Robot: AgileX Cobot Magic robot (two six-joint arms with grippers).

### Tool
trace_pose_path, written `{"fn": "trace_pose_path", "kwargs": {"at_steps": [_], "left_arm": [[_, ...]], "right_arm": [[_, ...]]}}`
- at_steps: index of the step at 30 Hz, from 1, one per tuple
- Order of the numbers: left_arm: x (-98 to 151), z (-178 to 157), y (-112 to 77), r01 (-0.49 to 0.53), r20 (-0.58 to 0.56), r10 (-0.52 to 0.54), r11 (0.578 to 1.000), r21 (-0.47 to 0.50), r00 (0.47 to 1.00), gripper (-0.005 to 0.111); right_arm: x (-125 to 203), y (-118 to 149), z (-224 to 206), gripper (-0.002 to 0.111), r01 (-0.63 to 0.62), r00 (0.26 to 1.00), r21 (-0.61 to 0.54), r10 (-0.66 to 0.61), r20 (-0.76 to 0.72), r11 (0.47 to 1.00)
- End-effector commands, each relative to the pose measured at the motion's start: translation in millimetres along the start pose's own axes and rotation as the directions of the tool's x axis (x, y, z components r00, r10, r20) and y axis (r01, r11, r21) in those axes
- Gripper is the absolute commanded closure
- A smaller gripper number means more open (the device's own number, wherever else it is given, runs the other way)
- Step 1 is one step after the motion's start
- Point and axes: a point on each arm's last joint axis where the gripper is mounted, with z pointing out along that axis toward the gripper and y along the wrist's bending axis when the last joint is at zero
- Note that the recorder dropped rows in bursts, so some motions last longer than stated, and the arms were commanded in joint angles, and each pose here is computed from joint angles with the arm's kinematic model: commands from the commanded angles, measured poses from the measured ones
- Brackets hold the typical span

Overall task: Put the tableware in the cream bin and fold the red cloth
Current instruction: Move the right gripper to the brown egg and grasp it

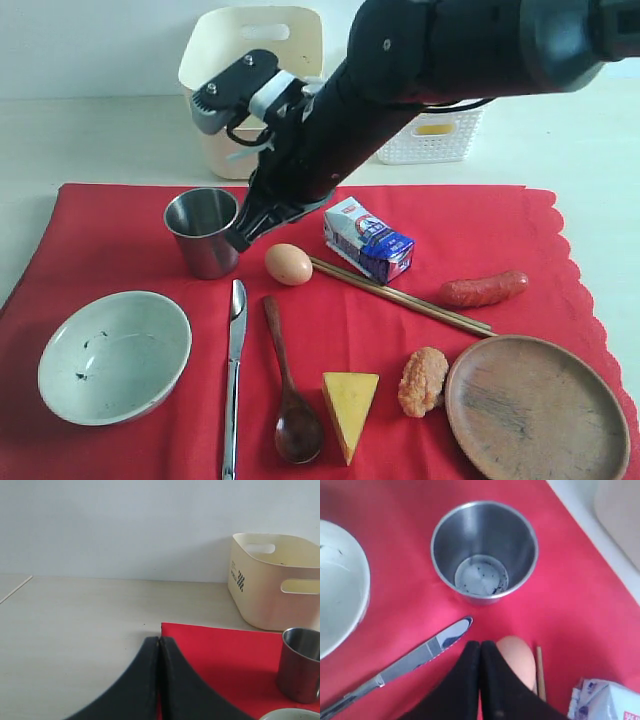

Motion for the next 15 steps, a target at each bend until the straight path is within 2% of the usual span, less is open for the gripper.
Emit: {"fn": "trace_pose_path", "kwargs": {"at_steps": [1, 9, 11, 15], "left_arm": [[-0.1, -0.5, -0.3, -0.001, 0.003, 0.001, 1.000, 0.006, 1.000, 0.104], [-0.1, -0.5, -0.3, -0.001, 0.003, 0.001, 1.000, 0.006, 1.000, 0.104], [-0.1, -0.5, -0.3, -0.001, 0.003, 0.001, 1.000, 0.006, 1.000, 0.104], [-0.1, -0.5, -0.3, -0.001, 0.003, 0.001, 1.000, 0.006, 1.000, 0.104]], "right_arm": [[8.7, -2.3, 13.0, 0.100, -0.040, 0.997, 0.060, 0.044, -0.064, 0.997], [15.6, -6.6, 31.9, 0.060, -0.055, 0.994, 0.079, 0.061, -0.087, 0.995], [18.3, -7.4, 38.6, 0.054, -0.050, 0.994, 0.078, 0.058, -0.096, 0.996], [25.3, -8.9, 52.2, 0.050, -0.041, 0.991, 0.075, 0.050, -0.126, 0.996]]}}
